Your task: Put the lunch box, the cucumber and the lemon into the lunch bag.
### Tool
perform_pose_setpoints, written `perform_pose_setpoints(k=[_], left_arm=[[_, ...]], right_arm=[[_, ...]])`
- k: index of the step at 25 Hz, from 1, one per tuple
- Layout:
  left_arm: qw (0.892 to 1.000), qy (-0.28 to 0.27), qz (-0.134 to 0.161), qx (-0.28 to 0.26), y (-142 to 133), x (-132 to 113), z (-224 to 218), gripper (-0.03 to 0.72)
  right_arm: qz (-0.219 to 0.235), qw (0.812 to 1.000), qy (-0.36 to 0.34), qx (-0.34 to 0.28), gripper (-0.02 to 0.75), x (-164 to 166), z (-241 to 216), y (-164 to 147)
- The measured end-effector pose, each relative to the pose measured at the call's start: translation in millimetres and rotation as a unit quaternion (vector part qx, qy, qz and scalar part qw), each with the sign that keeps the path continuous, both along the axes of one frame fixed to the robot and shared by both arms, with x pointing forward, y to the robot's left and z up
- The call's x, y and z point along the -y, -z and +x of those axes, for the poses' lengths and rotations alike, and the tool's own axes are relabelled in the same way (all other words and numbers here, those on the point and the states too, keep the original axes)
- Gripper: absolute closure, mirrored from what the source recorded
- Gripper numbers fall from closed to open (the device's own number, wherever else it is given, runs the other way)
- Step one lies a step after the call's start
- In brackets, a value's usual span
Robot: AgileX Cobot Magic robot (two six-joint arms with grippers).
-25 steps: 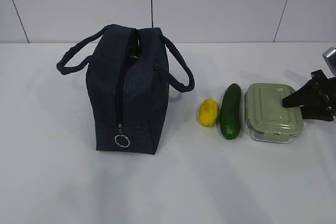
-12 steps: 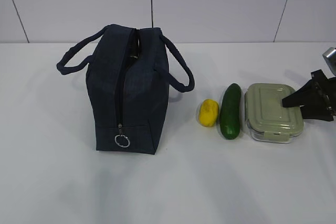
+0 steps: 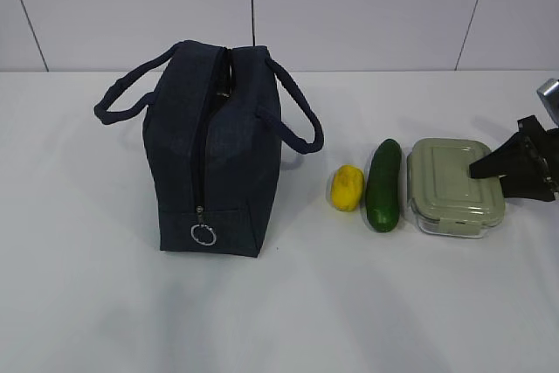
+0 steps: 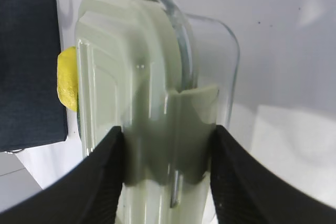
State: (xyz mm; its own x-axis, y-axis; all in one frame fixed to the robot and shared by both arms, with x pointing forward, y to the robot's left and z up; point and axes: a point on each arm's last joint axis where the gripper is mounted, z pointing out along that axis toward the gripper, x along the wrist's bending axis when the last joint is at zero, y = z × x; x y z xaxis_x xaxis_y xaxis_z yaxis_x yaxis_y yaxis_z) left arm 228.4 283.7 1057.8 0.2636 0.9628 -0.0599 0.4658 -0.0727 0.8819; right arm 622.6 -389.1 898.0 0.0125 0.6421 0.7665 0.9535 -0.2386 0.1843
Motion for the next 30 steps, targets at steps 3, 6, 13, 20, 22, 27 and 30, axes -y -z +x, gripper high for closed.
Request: perform_pose_setpoints(k=[3, 6, 13, 20, 22, 27, 30], left_arm=[[1.0, 0.002, -0.003, 0.0, 0, 0, 0, 0.445], [1.0, 0.003, -0.005, 0.0, 0, 1, 0, 0.445], [1.0, 0.009, -0.015, 0.003, -1, 3, 0, 0.445], [1.0, 0.009, -0.017, 0.006, -2, 3, 0, 0.445], [1.0, 0.009, -0.017, 0.007, -2, 3, 0, 0.445], [1.0, 0.011, -0.022, 0.004, -3, 4, 2, 0.445], [0.999, 0.016, -0.03, -0.009, -4, 6, 7, 0.445]], right_arm=[[0.002, 1.0, 0.006, -0.004, 0.367, 0, 0, 0], [0.004, 1.0, 0.009, -0.007, 0.367, 0, 0, 0], [0.006, 1.0, 0.02, -0.013, 0.367, 0, 0, -7], [-0.002, 1.0, 0.023, 0.007, 0.367, 0, -1, -27], [-0.004, 1.0, 0.026, 0.009, 0.367, 0, -1, -31], [-0.008, 0.999, 0.036, 0.014, 0.367, -1, -3, -49], [-0.011, 0.999, 0.044, 0.019, 0.367, -2, -5, -62]])
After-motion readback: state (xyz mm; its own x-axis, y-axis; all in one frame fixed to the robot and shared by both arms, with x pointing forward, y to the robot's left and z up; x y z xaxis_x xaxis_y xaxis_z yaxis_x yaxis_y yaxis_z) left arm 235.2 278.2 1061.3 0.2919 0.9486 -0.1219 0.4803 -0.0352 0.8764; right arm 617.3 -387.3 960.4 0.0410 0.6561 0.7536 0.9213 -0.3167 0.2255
